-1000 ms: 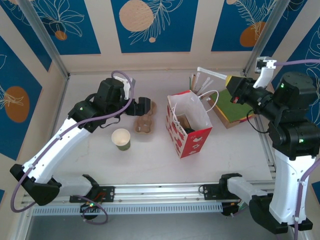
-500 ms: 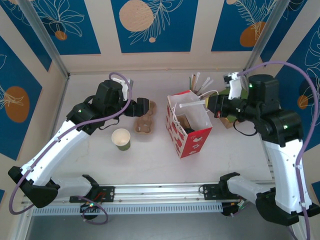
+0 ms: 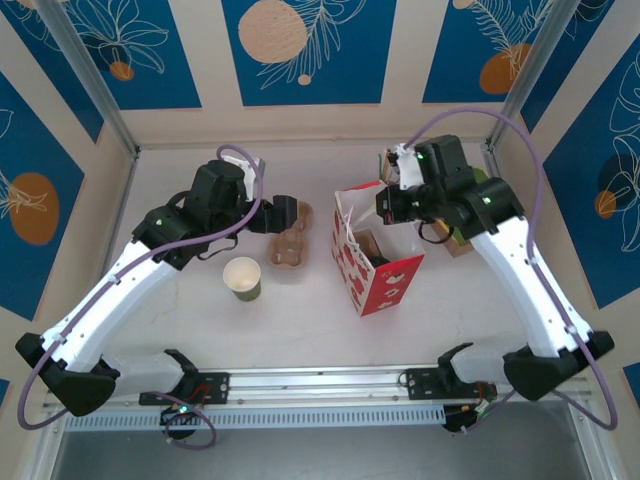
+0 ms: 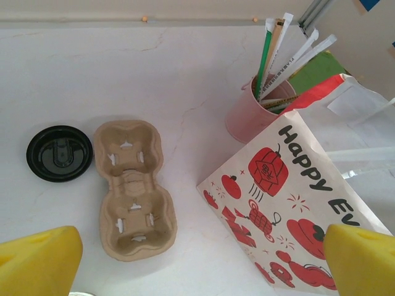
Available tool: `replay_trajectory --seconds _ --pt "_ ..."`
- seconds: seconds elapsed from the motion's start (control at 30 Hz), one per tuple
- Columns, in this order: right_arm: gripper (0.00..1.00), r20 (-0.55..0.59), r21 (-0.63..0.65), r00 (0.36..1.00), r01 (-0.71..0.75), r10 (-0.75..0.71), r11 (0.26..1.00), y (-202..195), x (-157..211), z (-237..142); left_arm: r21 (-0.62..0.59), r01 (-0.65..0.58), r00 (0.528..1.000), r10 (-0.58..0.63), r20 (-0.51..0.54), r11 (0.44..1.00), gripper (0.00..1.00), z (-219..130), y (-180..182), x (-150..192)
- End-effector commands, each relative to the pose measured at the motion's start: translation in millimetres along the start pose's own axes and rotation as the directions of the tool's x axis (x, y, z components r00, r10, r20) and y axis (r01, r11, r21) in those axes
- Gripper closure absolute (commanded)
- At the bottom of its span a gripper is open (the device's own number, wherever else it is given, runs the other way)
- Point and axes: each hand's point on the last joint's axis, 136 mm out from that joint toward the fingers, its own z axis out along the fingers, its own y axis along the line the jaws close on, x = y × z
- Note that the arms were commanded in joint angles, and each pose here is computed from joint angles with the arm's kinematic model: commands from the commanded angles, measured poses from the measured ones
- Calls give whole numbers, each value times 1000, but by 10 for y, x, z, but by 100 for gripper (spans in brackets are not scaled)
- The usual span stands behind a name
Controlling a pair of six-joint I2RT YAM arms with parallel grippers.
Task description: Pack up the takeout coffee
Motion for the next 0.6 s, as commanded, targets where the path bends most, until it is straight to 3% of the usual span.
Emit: replay_trajectory --seconds 0.0,0.07,0.2,0.43,0.57 --pt "90 -6 30 999 34 -34 999 -19 -91 171 -29 -21 1000 21 11 999 0 -82 79 -6" --pt "68 -33 43 999 41 -40 998 -35 -100 251 -38 -27 1000 27 16 999 0 -88 93 -17" --pt "52 -48 61 998 54 -51 997 -54 -126 288 -46 -35 999 36 18 998 0 -76 106 -26" --pt "39 36 120 997 67 -72 990 -112 -322 43 -46 -50 999 50 9 998 0 -4 75 -67" --pt "23 128 180 990 31 -55 983 -238 -506 -250 -41 -56 998 56 5 998 0 64 44 -104"
